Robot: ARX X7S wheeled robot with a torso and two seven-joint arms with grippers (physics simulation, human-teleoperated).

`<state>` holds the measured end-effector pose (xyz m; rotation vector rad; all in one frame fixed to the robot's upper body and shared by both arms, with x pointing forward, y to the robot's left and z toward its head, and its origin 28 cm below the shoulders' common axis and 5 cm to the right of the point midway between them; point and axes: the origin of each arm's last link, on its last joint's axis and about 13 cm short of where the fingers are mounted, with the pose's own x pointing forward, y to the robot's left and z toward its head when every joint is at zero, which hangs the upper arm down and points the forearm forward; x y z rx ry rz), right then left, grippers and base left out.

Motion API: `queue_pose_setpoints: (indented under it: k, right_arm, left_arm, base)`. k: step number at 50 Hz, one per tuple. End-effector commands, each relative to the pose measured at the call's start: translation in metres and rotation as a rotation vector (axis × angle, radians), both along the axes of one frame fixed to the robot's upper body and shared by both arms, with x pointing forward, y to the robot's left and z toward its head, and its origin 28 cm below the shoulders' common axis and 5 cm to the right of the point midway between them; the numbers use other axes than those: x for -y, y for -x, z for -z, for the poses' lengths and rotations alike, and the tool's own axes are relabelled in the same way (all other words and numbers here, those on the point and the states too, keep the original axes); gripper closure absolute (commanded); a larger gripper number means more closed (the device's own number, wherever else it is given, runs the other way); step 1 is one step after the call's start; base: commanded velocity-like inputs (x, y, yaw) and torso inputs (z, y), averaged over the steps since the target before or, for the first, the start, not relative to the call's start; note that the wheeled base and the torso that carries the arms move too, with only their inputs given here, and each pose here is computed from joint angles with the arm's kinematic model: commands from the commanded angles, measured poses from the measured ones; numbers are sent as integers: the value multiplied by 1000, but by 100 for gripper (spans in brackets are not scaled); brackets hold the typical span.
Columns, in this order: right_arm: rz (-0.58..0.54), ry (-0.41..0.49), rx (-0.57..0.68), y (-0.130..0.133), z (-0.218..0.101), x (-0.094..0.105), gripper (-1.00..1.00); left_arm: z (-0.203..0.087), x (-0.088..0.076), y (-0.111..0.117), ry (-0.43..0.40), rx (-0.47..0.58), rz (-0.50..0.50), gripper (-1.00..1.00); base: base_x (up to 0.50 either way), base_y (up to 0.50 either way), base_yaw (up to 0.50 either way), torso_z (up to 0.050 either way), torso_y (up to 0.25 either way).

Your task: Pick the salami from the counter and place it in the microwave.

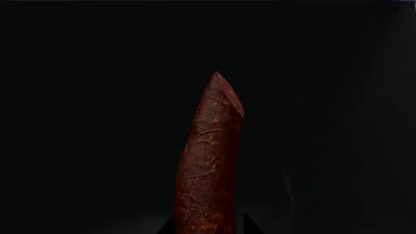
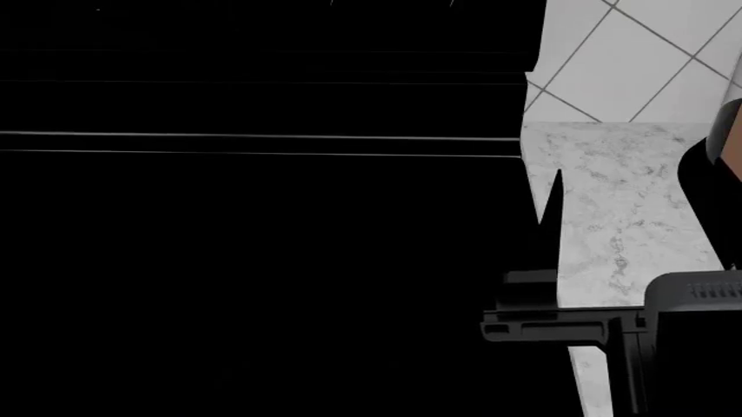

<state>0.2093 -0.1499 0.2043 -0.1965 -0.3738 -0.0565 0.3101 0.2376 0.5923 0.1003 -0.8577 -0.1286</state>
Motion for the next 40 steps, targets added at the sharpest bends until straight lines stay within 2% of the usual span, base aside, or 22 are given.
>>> queue_pose_setpoints:
  k: [1, 7, 11, 25, 40]
  right_arm:
    - [1, 0, -1, 0, 0, 0, -100]
    - [0, 0, 1, 0, 0, 0, -100]
    - [0, 2, 0, 1, -1, 0, -100]
    - [-3, 7, 2, 0, -3, 0, -100]
    - [-4, 8, 1, 0, -3, -1, -100]
  left_arm:
    - [1, 1, 1, 52, -63, 13, 100]
    - [5, 4, -1, 23, -138, 42, 100]
    - [8, 4, -2, 32, -173, 51, 100]
    - [15, 3, -2, 183, -313, 80, 100]
    - [26, 4, -3, 233, -479, 76, 100]
  base:
    - [0, 0, 0, 0, 0]
    - [0, 0, 0, 0, 0]
    - [0, 0, 0, 0, 0]
    - [0, 0, 0, 0, 0]
    - [0, 0, 0, 0, 0]
